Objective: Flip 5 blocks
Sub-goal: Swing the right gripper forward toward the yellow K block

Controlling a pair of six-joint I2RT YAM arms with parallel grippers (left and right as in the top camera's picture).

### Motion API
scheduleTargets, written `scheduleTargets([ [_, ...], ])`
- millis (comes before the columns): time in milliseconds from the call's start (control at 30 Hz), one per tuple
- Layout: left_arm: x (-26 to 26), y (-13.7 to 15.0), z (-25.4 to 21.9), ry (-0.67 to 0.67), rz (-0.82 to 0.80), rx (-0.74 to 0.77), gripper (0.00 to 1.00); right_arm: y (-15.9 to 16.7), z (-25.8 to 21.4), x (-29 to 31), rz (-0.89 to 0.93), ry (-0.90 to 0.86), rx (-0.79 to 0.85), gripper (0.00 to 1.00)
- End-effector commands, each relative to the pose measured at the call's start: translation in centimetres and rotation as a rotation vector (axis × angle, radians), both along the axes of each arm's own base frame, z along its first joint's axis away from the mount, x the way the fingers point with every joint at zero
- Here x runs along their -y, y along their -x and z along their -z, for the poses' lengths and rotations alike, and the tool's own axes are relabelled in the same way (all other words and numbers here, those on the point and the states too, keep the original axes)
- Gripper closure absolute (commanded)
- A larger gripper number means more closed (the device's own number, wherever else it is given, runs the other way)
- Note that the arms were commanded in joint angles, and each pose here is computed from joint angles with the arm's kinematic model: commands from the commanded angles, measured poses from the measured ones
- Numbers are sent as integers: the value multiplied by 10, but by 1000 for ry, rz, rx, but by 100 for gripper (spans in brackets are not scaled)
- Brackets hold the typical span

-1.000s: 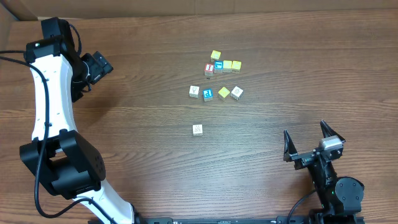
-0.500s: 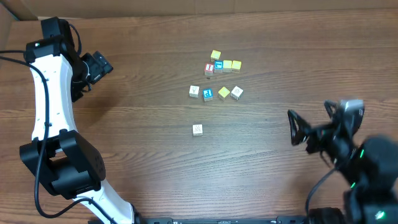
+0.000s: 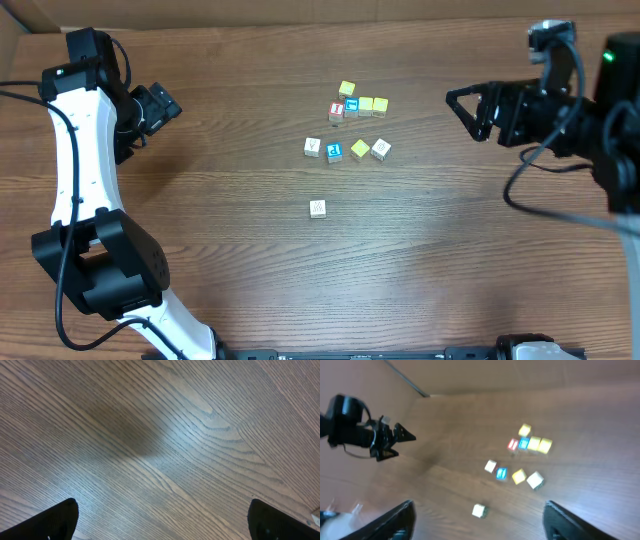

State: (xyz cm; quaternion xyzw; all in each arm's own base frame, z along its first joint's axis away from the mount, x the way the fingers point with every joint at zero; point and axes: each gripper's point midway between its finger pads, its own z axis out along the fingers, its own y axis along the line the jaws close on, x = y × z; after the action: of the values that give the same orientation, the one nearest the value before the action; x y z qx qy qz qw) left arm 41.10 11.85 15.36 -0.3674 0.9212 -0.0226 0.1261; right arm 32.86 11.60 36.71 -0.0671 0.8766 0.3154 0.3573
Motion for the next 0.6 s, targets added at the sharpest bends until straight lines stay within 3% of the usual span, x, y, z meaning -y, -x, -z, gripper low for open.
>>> scheduleTargets([
  [0, -2, -2, -10, -12, 2, 25, 0, -12, 21, -7, 41, -6, -113, 21],
  [133, -2, -2, -10, -12, 2, 25, 0, -28, 67, -4, 135, 179, -236, 25],
  [267, -2, -2, -10, -12, 2, 25, 0, -38, 92, -8, 162, 332, -313, 20],
  [567, -2, -2, -10, -12, 2, 25, 0, -73, 157, -51, 116, 396, -440, 21],
])
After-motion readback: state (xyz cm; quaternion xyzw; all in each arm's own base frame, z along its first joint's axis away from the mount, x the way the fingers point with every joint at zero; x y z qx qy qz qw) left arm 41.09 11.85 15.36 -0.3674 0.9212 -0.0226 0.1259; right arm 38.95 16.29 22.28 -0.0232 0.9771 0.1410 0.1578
